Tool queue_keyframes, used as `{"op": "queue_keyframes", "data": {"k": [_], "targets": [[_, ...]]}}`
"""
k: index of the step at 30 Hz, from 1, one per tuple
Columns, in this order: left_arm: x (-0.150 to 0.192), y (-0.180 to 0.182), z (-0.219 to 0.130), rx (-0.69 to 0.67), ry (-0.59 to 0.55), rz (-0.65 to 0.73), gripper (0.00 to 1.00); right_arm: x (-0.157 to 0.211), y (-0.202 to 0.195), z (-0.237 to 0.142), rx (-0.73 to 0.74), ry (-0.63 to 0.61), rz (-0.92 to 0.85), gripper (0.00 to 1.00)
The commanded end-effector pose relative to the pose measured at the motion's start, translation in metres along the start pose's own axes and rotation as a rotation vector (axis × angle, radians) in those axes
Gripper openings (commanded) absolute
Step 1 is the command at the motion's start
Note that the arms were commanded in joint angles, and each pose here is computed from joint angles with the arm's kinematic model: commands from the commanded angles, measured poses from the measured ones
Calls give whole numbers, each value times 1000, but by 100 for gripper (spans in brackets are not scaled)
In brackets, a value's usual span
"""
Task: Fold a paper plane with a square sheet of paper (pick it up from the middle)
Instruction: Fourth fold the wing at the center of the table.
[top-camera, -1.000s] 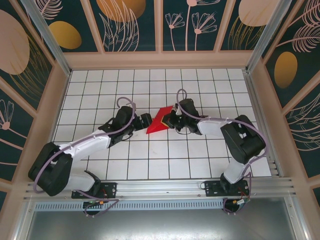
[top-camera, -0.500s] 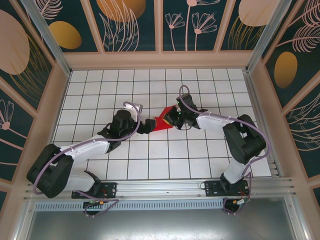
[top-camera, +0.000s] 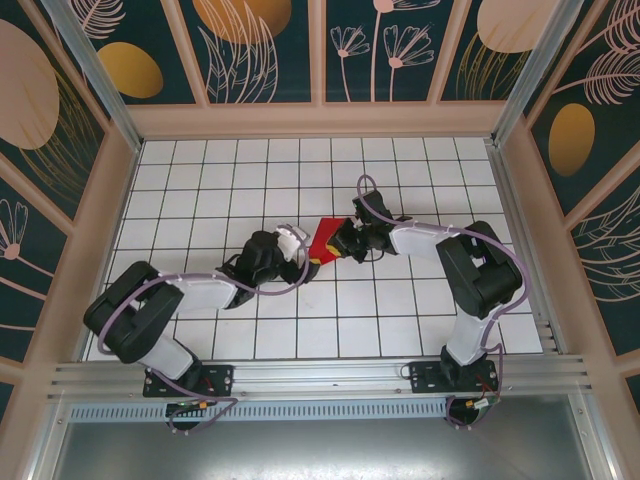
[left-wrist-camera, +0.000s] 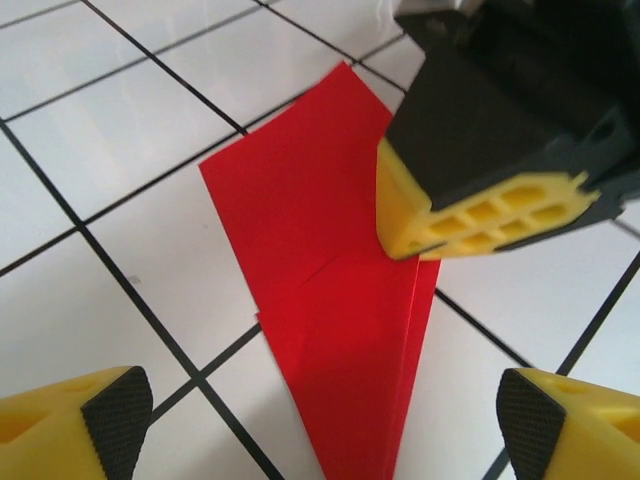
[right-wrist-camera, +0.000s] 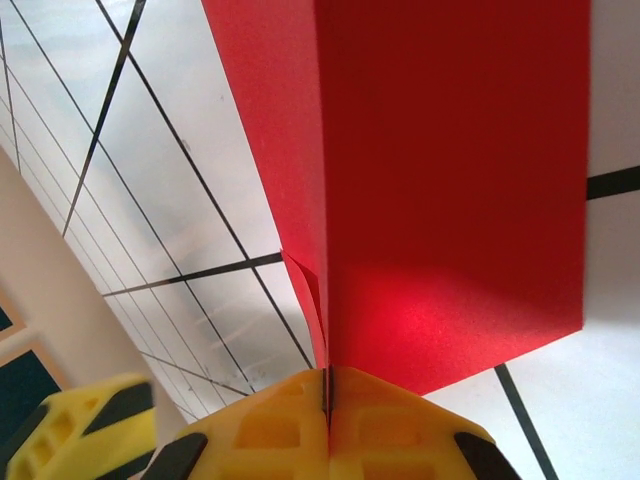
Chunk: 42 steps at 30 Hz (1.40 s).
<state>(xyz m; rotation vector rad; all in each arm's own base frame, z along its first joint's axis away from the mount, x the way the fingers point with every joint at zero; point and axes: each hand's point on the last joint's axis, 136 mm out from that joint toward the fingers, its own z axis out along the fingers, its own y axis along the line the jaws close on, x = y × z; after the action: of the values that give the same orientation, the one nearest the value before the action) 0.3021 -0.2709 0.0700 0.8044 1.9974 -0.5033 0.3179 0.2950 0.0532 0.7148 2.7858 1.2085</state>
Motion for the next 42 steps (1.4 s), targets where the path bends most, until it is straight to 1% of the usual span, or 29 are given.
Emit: {"op": "queue_keyframes", "data": {"k": [1,4,5,7,9,12,13,20,25,28,33,37,39,42], "targets": [[-16,-5,11,19,-45,100,89,4,5,-2,-4,35,8,0],[-15,-11,18,54,-48,103,84,6,6,-3,-5,42,14,0],[-13,-13,21,64,-47,108,81,-5,4,-8,-11,28,37,0],[-11,-17,24,84,-48,122,73,-4,3,-7,-15,41,50,0],[-11,-19,26,96,-51,131,67,-4,4,-6,-21,56,66,0],[-16,-19,27,97,-71,139,64,-3,3,-4,-21,64,82,0],[-8,-19,32,99,-48,137,64,-4,2,-4,-20,67,87,0],[-2,-24,41,128,-28,144,57,-1,5,-2,-23,94,101,0],[-4,-21,44,109,-34,147,49,1,6,-2,-19,110,99,0],[-7,-21,44,109,-42,141,40,1,3,-1,-7,116,100,0],[-5,-23,45,120,-35,127,26,2,-1,2,9,131,96,13],[-2,-24,45,131,-26,111,18,1,-3,2,19,124,90,22],[0,-26,46,142,-16,102,16,-1,-2,1,18,119,84,27],[2,-28,46,158,-8,75,12,-5,-1,-2,23,94,64,38]]}}
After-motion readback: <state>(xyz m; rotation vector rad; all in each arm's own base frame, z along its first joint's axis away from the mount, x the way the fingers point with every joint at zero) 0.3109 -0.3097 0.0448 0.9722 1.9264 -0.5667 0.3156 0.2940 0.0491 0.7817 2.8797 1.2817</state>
